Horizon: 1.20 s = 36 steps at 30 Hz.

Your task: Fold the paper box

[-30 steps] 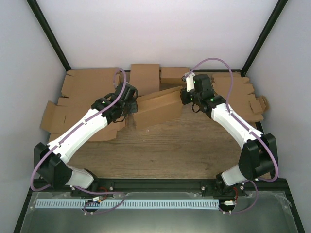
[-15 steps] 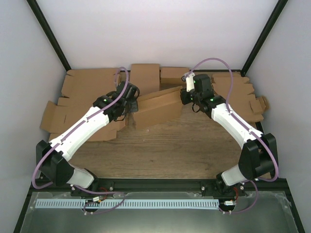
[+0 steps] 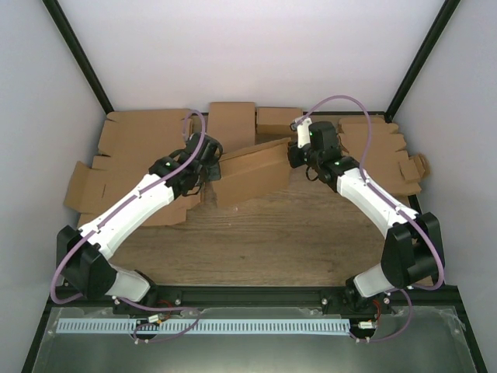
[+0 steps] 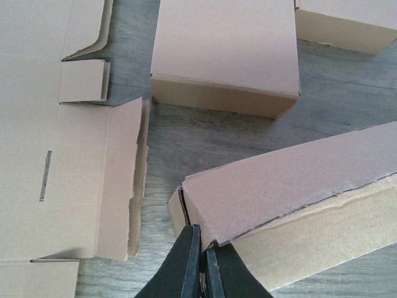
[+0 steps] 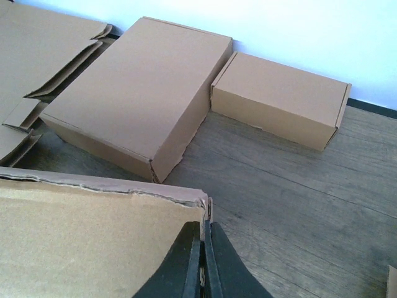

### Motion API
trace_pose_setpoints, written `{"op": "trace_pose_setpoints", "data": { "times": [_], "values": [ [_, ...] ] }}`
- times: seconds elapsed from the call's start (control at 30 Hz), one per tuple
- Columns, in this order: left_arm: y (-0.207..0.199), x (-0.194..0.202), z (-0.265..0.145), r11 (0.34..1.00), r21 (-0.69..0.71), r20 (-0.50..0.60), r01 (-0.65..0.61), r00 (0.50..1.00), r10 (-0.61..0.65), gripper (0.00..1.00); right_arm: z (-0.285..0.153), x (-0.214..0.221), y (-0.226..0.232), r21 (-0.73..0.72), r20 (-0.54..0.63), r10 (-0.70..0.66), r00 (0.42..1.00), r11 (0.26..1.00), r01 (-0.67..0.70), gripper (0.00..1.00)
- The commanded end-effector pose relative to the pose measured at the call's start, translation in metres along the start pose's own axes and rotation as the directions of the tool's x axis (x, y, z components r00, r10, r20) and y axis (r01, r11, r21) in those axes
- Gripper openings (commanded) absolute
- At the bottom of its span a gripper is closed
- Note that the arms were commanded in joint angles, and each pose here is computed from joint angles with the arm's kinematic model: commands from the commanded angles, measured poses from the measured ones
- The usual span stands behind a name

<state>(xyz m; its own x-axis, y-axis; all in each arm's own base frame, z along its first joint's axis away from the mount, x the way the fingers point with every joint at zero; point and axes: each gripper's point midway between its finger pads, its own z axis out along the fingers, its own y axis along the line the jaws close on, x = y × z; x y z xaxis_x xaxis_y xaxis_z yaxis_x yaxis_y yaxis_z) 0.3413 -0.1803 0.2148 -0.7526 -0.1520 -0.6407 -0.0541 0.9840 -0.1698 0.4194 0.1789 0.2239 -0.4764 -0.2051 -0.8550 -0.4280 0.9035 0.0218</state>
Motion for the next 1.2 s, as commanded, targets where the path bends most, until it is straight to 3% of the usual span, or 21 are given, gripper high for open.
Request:
{"op": "trace_pose_setpoints", "data": {
  "times": [0.0,0.5,0.97,1.07,1.17],
  "values": [
    [0.027,0.072,0.018,0.993,-0.091,-0.255,-0.078,0.966,0.052,0.04,0.009,0.053,-0.006,0.031,-0.161,0.027,0.987,0.999,-0.023,0.01],
    [0.022,0.101,0.027,0.995,-0.075,-0.276,-0.062,0.96,0.039,0.04,0.012,0.078,-0.005,0.037,-0.148,0.076,0.986,0.997,-0.071,0.01],
    [0.014,0.107,0.025,0.998,-0.039,-0.168,0.039,0.985,-0.045,0.04,0.009,0.094,-0.009,0.061,-0.093,0.093,0.991,0.994,-0.088,0.01],
    [0.01,0.096,0.018,0.999,-0.019,-0.139,0.049,0.989,-0.051,0.05,0.008,0.087,-0.009,0.06,-0.095,0.094,0.991,0.994,-0.089,0.1],
    [0.009,0.086,0.01,0.999,-0.029,-0.131,0.031,0.991,-0.035,0.17,-0.001,0.073,-0.007,0.053,-0.076,0.097,0.992,0.994,-0.093,0.24]
  ]
}}
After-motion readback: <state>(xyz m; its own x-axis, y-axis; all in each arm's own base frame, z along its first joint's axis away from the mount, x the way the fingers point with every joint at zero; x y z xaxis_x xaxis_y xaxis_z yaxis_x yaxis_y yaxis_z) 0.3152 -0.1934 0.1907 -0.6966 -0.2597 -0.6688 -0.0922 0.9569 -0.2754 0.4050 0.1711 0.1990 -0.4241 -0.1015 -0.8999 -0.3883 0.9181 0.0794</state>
